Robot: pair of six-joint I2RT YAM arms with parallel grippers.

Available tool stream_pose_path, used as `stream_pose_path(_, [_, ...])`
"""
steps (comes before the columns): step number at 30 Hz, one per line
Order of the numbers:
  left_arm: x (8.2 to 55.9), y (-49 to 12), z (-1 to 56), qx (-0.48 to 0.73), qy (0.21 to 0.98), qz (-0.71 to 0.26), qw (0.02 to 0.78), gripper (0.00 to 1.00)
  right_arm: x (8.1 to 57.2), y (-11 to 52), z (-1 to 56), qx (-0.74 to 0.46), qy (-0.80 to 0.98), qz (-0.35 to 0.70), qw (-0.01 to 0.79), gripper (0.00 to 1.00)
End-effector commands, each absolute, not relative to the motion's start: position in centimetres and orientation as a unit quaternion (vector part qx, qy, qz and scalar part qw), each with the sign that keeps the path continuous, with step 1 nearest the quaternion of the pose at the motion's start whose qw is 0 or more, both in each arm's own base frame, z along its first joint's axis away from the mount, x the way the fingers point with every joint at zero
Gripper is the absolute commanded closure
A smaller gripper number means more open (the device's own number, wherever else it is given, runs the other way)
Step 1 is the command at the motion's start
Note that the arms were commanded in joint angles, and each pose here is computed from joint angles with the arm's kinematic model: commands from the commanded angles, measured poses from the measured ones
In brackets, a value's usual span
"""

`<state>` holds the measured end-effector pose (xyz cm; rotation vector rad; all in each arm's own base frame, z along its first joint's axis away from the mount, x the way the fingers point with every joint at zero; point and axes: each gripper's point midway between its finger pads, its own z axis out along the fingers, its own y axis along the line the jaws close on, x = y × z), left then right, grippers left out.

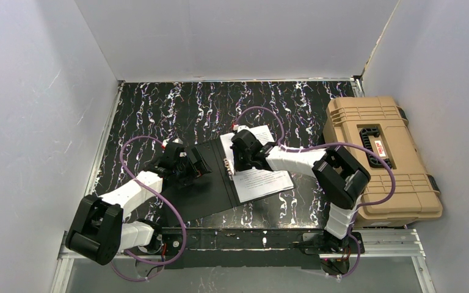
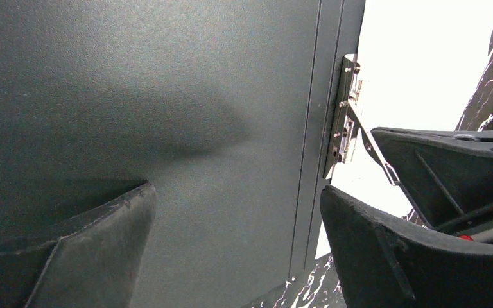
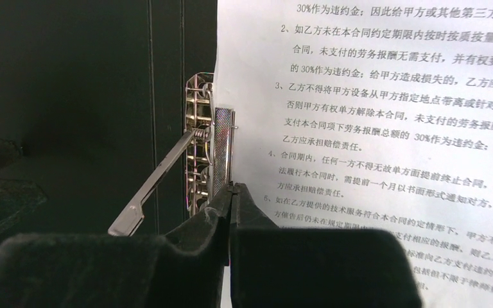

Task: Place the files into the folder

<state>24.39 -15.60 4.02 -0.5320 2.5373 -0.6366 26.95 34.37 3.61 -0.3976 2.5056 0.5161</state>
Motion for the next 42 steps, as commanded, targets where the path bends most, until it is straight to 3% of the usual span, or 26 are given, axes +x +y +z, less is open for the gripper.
stream_pose_path(1, [22.3,-14.2,2.2,-0.191,0.941,-0.191,0.203,0.02,28.5,35.4,9.2,-0.144,0.909,0.215,0.328,0.9])
stream_pose_path(16, [22.4,-12.6,4.7,-0.151,0.953,-0.143,0.218,0.02,27.5,38.7,14.0,-0.194,0.886,0.237,0.349,0.77])
stream_pose_path(42, [22.0,-12.4,1.6,-0.123,0.975,-0.07,0.173,0.05,24.5,38.0,8.8,-0.268,0.902,0.157,0.301,0.81])
